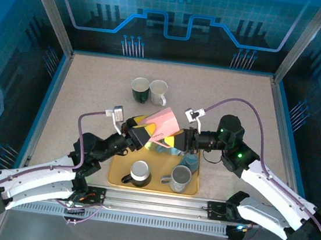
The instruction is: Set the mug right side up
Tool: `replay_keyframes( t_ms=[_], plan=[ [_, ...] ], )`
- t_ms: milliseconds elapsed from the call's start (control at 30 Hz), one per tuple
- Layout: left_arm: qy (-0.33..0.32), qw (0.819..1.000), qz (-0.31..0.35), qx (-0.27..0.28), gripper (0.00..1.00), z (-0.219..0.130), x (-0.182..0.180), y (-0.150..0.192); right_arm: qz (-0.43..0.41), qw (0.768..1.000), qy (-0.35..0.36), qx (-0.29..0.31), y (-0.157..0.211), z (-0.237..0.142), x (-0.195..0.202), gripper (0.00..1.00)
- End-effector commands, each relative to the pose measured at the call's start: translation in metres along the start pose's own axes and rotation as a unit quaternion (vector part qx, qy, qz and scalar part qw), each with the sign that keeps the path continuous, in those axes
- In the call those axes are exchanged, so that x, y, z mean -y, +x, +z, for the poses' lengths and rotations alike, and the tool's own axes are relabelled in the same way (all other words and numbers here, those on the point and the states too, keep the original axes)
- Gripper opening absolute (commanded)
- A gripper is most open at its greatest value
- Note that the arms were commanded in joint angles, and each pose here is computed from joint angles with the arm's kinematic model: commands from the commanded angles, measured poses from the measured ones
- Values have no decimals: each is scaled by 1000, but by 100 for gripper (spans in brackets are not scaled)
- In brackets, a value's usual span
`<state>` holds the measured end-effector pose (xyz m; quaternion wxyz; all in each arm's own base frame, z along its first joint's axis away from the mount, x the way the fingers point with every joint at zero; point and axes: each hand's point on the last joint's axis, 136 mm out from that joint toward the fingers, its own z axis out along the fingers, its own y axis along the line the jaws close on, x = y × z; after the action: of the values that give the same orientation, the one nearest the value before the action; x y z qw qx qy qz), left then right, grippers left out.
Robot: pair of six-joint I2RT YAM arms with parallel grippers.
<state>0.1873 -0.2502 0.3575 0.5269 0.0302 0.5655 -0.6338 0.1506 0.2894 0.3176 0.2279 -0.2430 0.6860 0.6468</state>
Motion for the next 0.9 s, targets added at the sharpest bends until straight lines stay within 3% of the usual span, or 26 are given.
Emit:
replay_keyframes(
  t_ms=[0, 200, 433, 700, 800, 867],
  plan=[
    [10, 1000, 10, 1, 99, -7, 11, -6, -26, 999, 10, 46, -24, -9, -18, 0],
    [-85, 995, 49, -37, 99, -35, -11, -5, -63, 989, 104, 83, -39, -36, -9, 0],
    [-252, 943, 148, -158, 99, -59, -36, -11, -123, 933, 328, 87, -65, -71, 43, 0],
    [-291, 894, 196, -277, 99, -49, -49, 11, -155, 846, 506, 65, -106, -91, 112, 0],
    [-301, 885, 213, -283, 99, -50, -51, 7, -162, 817, 548, 68, -123, -97, 136, 0],
    [-298, 883, 235, -276, 99, -53, -50, 1, -162, 811, 558, 72, -133, -96, 150, 0]
  ],
)
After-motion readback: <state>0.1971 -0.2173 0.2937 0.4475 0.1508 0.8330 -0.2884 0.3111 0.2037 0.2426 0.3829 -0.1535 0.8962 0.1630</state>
